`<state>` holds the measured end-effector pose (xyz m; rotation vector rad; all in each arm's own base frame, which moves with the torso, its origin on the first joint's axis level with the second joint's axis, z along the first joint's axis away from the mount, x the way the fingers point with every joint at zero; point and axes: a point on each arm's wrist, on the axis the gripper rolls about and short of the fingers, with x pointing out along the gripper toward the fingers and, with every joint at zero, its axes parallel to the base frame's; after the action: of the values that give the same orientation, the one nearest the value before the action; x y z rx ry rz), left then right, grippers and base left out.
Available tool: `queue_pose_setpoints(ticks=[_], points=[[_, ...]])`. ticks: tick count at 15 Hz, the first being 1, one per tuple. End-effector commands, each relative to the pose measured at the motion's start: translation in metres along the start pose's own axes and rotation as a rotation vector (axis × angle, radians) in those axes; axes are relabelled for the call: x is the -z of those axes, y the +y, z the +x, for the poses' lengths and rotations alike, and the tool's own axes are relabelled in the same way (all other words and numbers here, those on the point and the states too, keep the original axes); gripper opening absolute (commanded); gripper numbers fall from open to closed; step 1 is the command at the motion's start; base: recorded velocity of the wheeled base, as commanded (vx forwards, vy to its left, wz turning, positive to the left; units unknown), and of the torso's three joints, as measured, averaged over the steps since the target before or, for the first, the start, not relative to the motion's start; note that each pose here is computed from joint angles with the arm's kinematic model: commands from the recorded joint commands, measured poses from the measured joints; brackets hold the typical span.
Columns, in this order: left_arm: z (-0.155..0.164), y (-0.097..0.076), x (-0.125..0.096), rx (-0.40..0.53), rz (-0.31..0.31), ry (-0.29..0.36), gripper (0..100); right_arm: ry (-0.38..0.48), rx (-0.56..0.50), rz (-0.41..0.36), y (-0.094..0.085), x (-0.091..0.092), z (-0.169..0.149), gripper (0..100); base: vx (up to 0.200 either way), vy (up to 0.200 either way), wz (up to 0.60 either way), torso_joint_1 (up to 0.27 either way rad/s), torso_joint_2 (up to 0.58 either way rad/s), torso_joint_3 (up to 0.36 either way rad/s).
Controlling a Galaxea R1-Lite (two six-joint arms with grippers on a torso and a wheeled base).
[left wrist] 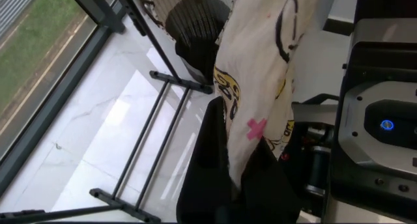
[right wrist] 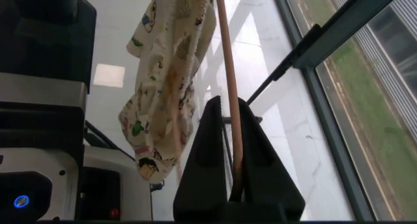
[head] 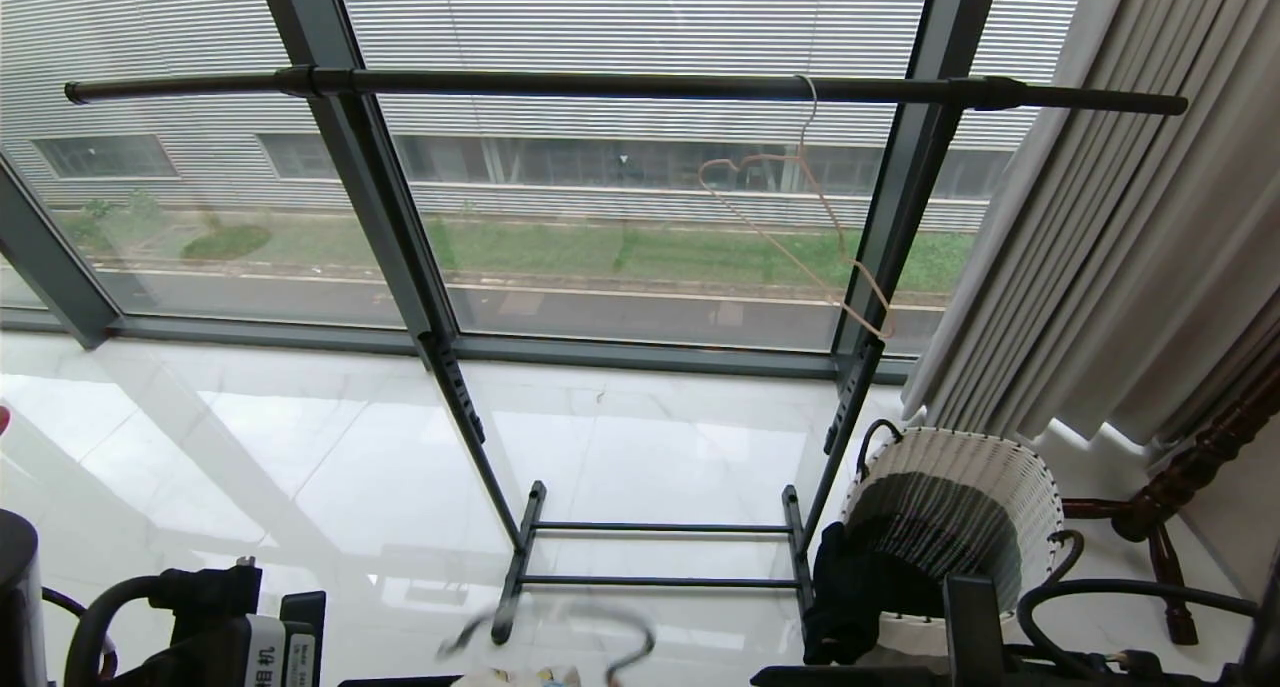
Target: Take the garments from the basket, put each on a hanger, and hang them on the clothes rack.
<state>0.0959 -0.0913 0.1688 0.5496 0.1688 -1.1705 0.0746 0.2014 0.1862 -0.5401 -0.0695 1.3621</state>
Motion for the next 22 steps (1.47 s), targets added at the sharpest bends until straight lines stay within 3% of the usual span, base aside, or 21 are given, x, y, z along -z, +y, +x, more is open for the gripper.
queue_pose_setpoints(ticks=[1,4,6,7,8,9,10,12,14,17,18,22], points=[[0.000,0.000,0.001,-0.003,-0.016,0.008,0,0.017,0.023,0.003,-0.002,0.002,0.000,100,0.000,0.000,0.00,0.000,0.00,0.000],[0.000,0.000,0.004,-0.057,-0.025,0.046,0,0.106,0.197,0.026,-0.020,0.015,-0.009,100,0.000,0.000,0.00,0.000,0.00,0.000],[0.000,0.000,0.006,-0.078,-0.029,0.064,0,0.109,0.270,0.039,-0.033,0.016,-0.018,100,0.000,0.000,0.00,0.000,0.00,0.000],[-0.001,-0.001,0.012,-0.090,-0.052,0.088,0,0.106,0.285,0.041,-0.035,0.017,-0.022,100,0.000,0.000,0.00,0.000,0.00,0.000],[-0.003,0.005,0.019,-0.138,-0.113,0.118,0,0.107,0.284,0.041,-0.034,0.017,-0.023,100,0.000,0.000,0.00,0.000,0.00,0.000],[-0.005,0.015,0.021,-0.196,-0.162,0.133,0,0.114,0.280,0.042,-0.033,0.019,-0.023,100,0.000,0.000,0.00,0.000,0.00,0.000],[-0.008,0.036,0.016,-0.282,-0.215,0.129,0,0.124,0.273,0.044,-0.031,0.022,-0.023,100,0.000,0.000,0.00,0.000,0.00,0.000],[-0.015,0.080,-0.018,-0.409,-0.341,0.011,0,0.134,0.264,0.051,-0.030,0.025,-0.022,100,0.000,0.000,0.00,0.000,0.00,0.000],[-0.019,0.093,-0.038,-0.440,-0.345,-0.060,0,0.147,0.252,0.068,-0.031,0.028,-0.014,100,0.000,0.000,0.00,0.000,0.00,0.000],[-0.019,0.089,-0.044,-0.420,-0.325,-0.080,0,0.119,0.277,0.258,-0.040,0.031,0.015,100,0.000,0.000,0.00,0.000,0.00,0.000],[-0.021,0.090,-0.048,-0.424,-0.314,-0.095,0,0.069,0.355,0.381,-0.050,0.032,0.039,100,0.000,0.000,0.00,0.000,0.00,0.000],[-0.029,0.094,-0.064,-0.445,-0.279,-0.148,0,-0.002,0.604,0.594,-0.082,0.035,0.112,100,0.000,0.000,0.00,0.000,0.00,0.000]])
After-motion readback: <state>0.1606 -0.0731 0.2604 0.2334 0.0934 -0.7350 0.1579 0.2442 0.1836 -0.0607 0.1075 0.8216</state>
